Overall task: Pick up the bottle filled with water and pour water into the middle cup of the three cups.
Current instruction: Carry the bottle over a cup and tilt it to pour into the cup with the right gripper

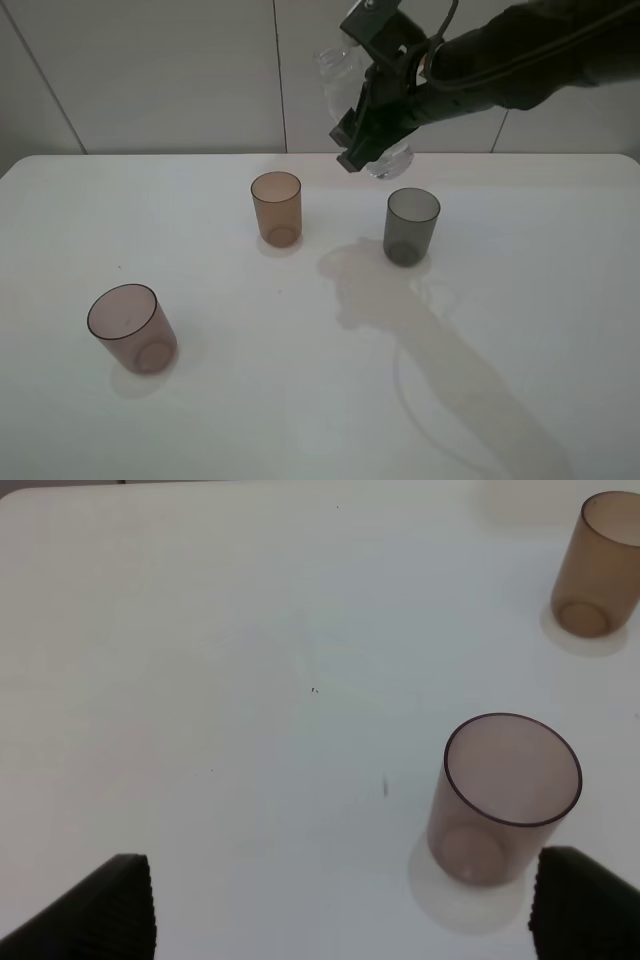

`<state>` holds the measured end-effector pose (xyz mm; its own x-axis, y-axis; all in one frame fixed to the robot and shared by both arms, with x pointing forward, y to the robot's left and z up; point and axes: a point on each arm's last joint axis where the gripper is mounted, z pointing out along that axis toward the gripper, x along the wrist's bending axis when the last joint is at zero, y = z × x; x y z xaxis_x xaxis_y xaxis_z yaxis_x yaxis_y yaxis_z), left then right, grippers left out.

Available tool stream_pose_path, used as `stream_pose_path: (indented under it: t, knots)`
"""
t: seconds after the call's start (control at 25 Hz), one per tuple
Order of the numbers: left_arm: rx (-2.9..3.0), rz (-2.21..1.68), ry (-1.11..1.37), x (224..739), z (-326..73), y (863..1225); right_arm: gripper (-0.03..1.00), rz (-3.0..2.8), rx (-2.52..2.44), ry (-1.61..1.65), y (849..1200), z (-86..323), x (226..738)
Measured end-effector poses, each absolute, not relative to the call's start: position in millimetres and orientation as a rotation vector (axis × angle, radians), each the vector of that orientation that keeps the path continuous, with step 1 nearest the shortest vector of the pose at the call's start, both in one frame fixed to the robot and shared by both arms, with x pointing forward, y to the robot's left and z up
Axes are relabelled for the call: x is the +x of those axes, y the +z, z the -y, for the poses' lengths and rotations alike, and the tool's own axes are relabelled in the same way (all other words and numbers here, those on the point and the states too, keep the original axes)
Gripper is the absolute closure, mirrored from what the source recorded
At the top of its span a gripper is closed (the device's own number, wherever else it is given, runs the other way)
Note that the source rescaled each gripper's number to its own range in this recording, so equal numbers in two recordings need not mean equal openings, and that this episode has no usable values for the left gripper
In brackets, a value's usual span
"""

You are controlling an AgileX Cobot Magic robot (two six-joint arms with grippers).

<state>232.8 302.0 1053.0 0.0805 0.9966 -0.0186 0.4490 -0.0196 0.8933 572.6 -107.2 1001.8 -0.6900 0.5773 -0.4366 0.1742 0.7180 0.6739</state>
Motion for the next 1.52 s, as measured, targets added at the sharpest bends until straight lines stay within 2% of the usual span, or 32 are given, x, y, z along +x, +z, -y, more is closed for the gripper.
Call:
stream_pose_path:
  t: [0.2, 0.76, 1.52]
  knots:
    - [1.581, -1.475, 0.889, 233, -302, 1053, 0.93, -2.307, 0.495, 0.743, 977, 98, 589]
    - [1.581, -1.475, 0.889, 233, -302, 1053, 0.93, -2.296, 0.110, 0.540, 948, 87, 632]
    - [1.581, -1.475, 0.889, 233, -302, 1053, 0.93, -2.251, -0.258, 0.329, 938, 84, 636]
